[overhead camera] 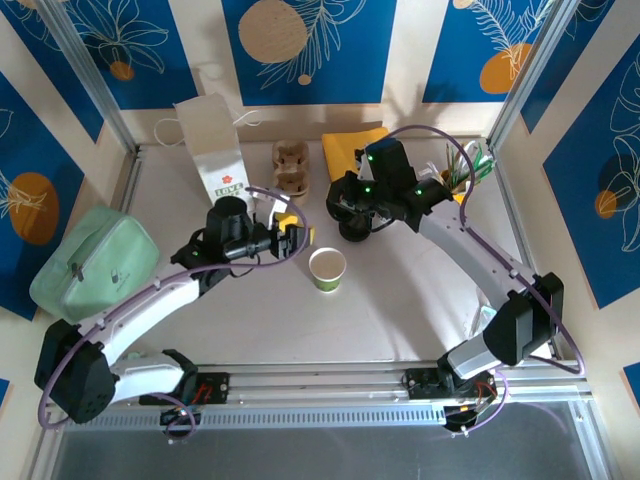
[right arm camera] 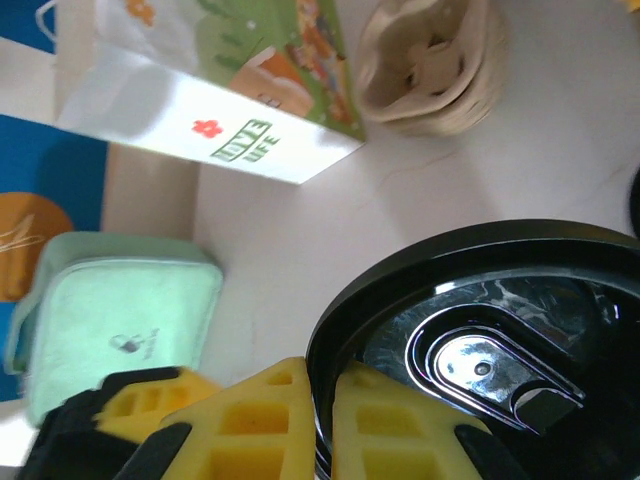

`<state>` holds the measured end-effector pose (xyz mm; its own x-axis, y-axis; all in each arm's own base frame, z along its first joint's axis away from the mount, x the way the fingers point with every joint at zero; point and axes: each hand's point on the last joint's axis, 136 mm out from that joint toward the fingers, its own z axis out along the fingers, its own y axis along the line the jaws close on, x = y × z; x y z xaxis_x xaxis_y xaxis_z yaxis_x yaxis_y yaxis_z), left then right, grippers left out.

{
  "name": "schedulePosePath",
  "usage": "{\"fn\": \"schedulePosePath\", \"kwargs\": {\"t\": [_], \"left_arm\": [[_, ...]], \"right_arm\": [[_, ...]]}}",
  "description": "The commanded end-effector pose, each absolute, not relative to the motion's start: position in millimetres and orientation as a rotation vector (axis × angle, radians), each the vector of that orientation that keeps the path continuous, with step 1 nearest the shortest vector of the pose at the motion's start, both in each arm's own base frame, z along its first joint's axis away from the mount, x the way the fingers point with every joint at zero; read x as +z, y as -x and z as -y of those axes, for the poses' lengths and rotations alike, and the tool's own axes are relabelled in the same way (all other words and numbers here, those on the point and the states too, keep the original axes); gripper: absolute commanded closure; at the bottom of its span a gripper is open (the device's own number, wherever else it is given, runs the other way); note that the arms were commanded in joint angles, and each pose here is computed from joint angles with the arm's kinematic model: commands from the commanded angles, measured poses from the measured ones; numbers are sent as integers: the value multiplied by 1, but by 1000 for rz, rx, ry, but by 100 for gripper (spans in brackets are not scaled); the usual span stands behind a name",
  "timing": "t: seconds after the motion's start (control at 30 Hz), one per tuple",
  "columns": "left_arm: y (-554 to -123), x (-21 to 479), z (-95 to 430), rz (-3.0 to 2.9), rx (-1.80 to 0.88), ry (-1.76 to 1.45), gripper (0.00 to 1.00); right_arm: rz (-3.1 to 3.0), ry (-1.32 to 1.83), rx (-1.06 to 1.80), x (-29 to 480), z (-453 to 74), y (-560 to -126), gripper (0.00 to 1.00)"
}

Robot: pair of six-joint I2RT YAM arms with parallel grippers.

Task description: Pack the takeout coffee

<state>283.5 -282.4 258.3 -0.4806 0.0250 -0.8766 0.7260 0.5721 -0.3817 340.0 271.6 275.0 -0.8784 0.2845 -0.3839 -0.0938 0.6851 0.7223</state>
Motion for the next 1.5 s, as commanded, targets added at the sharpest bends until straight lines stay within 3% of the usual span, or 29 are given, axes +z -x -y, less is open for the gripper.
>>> {"fn": "schedulePosePath", "kwargs": {"t": [0.0,0.3,0.9,1.1,1.23,1.47], "left_arm": [[-285,272,299,-1750,-961,-672,33],[-290,261,320,-1712,-978,-694,37],[-296,264,321,-1709,-986,-657,82],[-291,270,320,-1721,-1061,-632,85],[-293,271,314,-1747,-1111,-597,86],[-301,275,293,-1831,-1248,-494,87]], "right_arm": [[-2405,-154,1263,292,-287,-321,92],[-2399,-124,1365,299,-303,-305,93],[-2390,-114,1394,301,-307,-300,88],[-2380,-69,1357,310,-302,-300,74],[-2335,-61,1319,325,-289,-302,58],[-2172,38,1221,361,-257,-303,45]]}}
